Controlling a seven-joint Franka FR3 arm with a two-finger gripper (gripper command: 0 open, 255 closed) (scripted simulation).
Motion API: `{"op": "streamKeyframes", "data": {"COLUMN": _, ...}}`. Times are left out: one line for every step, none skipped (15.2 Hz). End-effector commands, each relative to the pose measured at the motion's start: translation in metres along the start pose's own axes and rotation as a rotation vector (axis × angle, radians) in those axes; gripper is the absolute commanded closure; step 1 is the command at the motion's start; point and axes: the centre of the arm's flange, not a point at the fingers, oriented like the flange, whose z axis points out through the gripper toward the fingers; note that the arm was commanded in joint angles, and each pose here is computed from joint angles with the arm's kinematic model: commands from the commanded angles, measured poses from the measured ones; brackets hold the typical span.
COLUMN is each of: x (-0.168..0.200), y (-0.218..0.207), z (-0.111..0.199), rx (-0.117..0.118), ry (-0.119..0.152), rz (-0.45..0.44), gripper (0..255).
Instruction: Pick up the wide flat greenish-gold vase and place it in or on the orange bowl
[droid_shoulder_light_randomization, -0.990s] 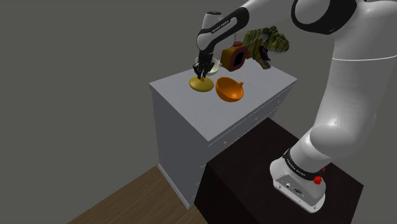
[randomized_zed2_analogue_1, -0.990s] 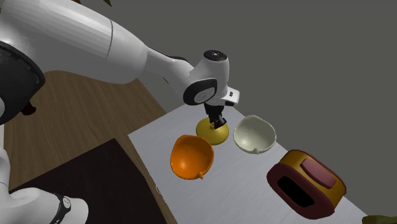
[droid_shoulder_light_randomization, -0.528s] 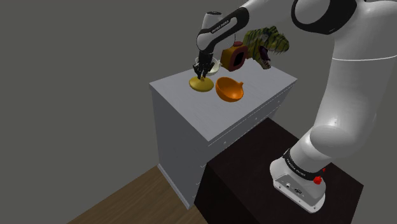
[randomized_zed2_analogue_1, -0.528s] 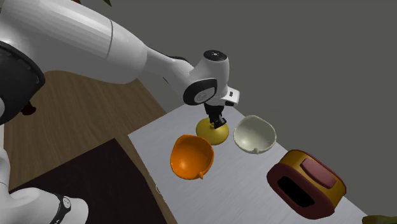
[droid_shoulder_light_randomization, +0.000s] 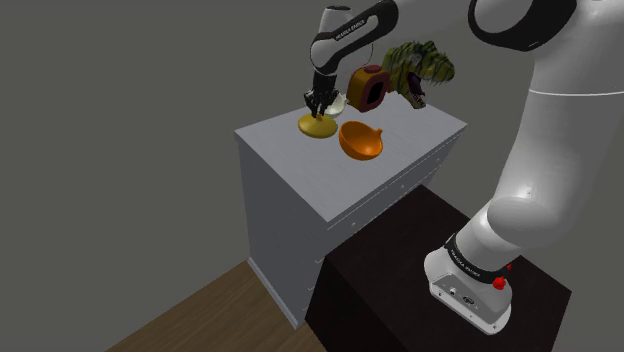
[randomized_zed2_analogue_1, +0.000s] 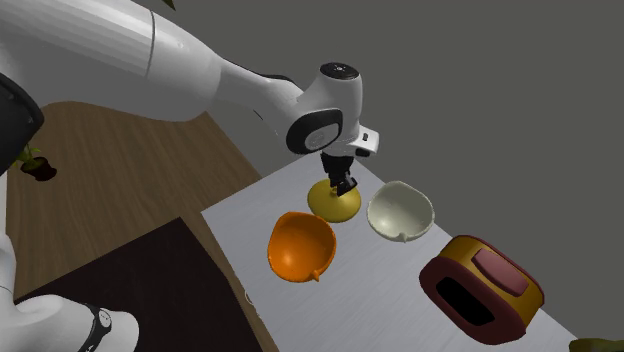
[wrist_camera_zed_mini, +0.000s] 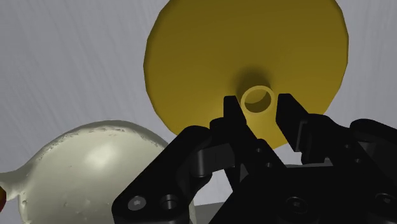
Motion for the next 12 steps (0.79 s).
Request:
{"op": "streamKeyframes", "data": {"x": 0.001, "y": 0.001, "z": -0.011, "rx": 0.000, "ry": 0.000, "rz": 0.000, "gripper": 255}}
{"op": "streamKeyframes", "data": {"x": 0.001, "y": 0.001, "z": -0.017, "rx": 0.000, "ry": 0.000, "rz": 0.000, "gripper": 255}}
{"op": "streamKeyframes", "data": {"x": 0.002, "y": 0.001, "z": -0.022, "rx": 0.000, "ry": 0.000, "rz": 0.000, "gripper": 255}}
{"op": "streamKeyframes", "data": {"x": 0.002, "y": 0.001, "z": -0.027, "rx": 0.000, "ry": 0.000, "rz": 0.000, "gripper": 255}}
{"op": "streamKeyframes", "data": {"x": 0.003, "y": 0.001, "z": -0.032, "rx": 0.000, "ry": 0.000, "rz": 0.000, "gripper": 255}}
{"op": "streamKeyframes", "data": {"x": 0.003, "y": 0.001, "z": -0.038, "rx": 0.000, "ry": 0.000, "rz": 0.000, "gripper": 255}}
{"op": "streamKeyframes", "data": {"x": 0.003, "y": 0.001, "z": -0.043, "rx": 0.000, "ry": 0.000, "rz": 0.000, "gripper": 255}}
{"op": "streamKeyframes", "data": {"x": 0.004, "y": 0.001, "z": -0.048, "rx": 0.000, "ry": 0.000, "rz": 0.000, "gripper": 255}}
{"op": "streamKeyframes", "data": {"x": 0.004, "y": 0.001, "z": -0.054, "rx": 0.000, "ry": 0.000, "rz": 0.000, "gripper": 255}}
{"op": "streamKeyframes", "data": {"x": 0.004, "y": 0.001, "z": -0.059, "rx": 0.000, "ry": 0.000, "rz": 0.000, "gripper": 255}}
{"op": "streamKeyframes", "data": {"x": 0.005, "y": 0.001, "z": -0.064, "rx": 0.000, "ry": 0.000, "rz": 0.000, "gripper": 255}}
{"op": "streamKeyframes", "data": {"x": 0.005, "y": 0.001, "z": -0.069, "rx": 0.000, "ry": 0.000, "rz": 0.000, "gripper": 255}}
